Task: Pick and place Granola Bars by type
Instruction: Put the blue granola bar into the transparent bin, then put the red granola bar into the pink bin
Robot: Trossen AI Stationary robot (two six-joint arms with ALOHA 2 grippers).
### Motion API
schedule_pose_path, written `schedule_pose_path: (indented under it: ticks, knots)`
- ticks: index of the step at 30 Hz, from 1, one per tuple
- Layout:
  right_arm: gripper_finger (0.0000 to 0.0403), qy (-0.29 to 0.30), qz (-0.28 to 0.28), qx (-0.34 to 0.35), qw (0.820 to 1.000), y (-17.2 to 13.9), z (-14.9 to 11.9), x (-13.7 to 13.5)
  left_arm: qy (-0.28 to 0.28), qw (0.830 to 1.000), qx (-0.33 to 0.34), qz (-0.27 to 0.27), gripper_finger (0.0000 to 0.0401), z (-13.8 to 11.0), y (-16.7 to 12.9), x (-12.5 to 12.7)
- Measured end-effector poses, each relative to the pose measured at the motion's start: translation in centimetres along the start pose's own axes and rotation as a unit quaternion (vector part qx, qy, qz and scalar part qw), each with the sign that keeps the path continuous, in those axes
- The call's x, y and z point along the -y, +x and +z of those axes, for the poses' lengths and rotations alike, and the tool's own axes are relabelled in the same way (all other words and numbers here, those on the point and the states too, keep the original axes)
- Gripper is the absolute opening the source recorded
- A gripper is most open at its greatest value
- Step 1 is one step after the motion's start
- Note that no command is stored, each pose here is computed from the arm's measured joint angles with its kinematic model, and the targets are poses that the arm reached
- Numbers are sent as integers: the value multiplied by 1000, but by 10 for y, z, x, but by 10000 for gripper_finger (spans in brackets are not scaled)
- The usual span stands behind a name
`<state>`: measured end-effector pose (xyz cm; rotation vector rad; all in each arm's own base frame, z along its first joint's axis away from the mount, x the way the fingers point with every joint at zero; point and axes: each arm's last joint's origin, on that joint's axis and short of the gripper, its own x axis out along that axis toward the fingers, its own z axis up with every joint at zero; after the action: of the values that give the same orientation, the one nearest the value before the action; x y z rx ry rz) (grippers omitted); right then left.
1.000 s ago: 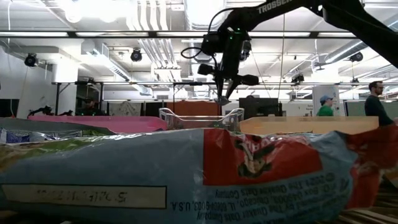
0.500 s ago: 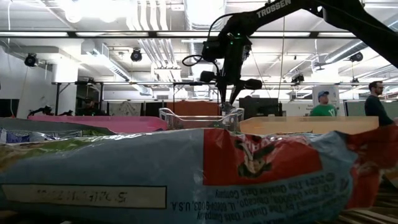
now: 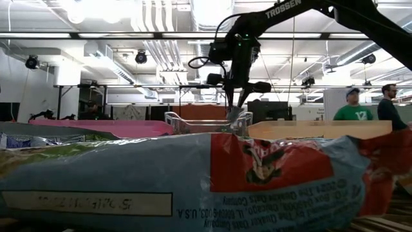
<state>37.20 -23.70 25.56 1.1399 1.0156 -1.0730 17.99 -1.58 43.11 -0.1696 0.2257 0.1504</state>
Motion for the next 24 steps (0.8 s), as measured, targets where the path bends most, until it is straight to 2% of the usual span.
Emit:
schedule_pose_path:
  ticks: [8, 12, 17, 24]
  knots:
    - [138, -3, 0, 0, 1000, 0, -2, -2, 0, 1000, 0, 0, 5, 0, 0, 0]
    - [148, -28, 2, -2, 1000, 0, -6, -4, 0, 1000, 0, 0, 5, 0, 0, 0]
    - [139, -75, 5, -5, 997, -1, -12, -9, 0, 1000, 0, 0, 5, 0, 0, 0]
    - [102, -107, 15, -1, 994, -10, -23, -14, 0, 1000, 0, 0, 5, 0, 0, 0]
